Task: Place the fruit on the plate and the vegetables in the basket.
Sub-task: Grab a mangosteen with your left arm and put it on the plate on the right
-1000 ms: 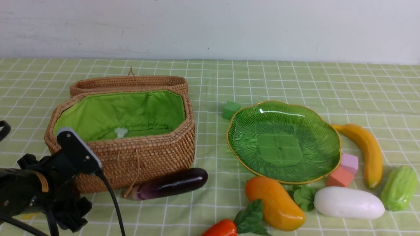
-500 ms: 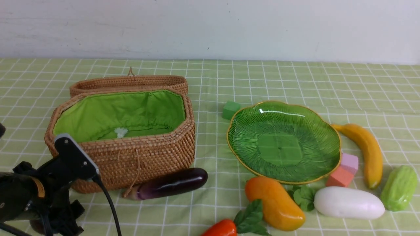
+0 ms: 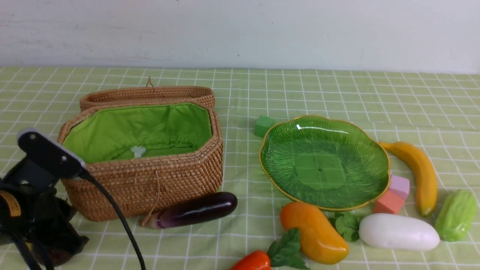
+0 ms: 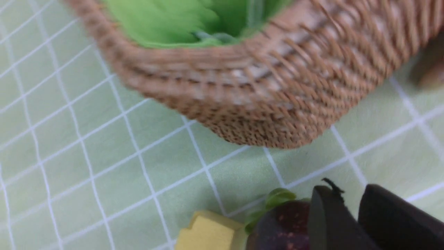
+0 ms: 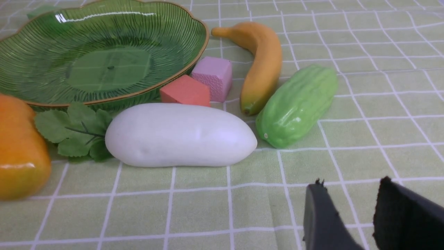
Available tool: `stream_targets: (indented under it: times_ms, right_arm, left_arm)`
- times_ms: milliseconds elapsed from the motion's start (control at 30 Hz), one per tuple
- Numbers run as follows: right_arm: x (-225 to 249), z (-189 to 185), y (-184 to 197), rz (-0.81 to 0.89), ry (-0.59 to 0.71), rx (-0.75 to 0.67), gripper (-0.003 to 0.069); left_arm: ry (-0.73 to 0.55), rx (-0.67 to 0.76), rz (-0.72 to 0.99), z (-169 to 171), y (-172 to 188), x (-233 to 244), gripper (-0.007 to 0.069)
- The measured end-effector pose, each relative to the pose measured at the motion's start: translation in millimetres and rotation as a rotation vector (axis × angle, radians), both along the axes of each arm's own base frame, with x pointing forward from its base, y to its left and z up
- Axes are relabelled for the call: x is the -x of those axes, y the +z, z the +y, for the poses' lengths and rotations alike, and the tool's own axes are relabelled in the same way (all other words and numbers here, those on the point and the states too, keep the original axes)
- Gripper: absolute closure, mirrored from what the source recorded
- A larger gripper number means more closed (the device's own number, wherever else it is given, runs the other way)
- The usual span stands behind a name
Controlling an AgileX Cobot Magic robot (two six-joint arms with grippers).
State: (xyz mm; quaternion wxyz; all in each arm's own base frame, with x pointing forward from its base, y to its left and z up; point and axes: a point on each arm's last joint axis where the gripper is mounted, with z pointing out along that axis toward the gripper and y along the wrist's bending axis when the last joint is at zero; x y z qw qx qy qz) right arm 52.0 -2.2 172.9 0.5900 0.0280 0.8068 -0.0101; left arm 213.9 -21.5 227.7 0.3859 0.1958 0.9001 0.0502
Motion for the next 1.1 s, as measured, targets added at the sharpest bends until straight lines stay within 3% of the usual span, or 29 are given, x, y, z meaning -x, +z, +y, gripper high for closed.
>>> stream_targets:
  times_ms: [133,200,300,467,833,1100]
  right_arm:
    - [0.0,0.0,0.0,0.0,0.0,0.0,0.0418]
    - [0.0,0.0,0.0,0.0,0.0,0.0,0.0418]
    - [0.0,0.0,0.0,0.0,0.0,0.0,0.0418]
    - [0.0,0.0,0.0,0.0,0.0,0.0,0.0418]
    - [0.0,0.0,0.0,0.0,0.0,0.0,0.0418]
    - [0.0,0.0,0.0,0.0,0.0,0.0,0.0418]
  left_arm:
    - [0.184,0.2,-0.022,0.1,11.4,9.5,0.0366]
    - [0.322,0.315,0.053,1.2,10.0,17.5,0.0251]
    - [0.443,0.338,0.178,4.0,0.1,23.8,0.0116]
    - [0.554,0.266,0.305,10.2,-16.5,24.7,-0.0017]
    - [0.75,0.29,0.287,15.6,-35.7,-0.3,-0.0011]
    - [0.724,0.243,0.274,15.5,-16.7,-21.9,-0.0008]
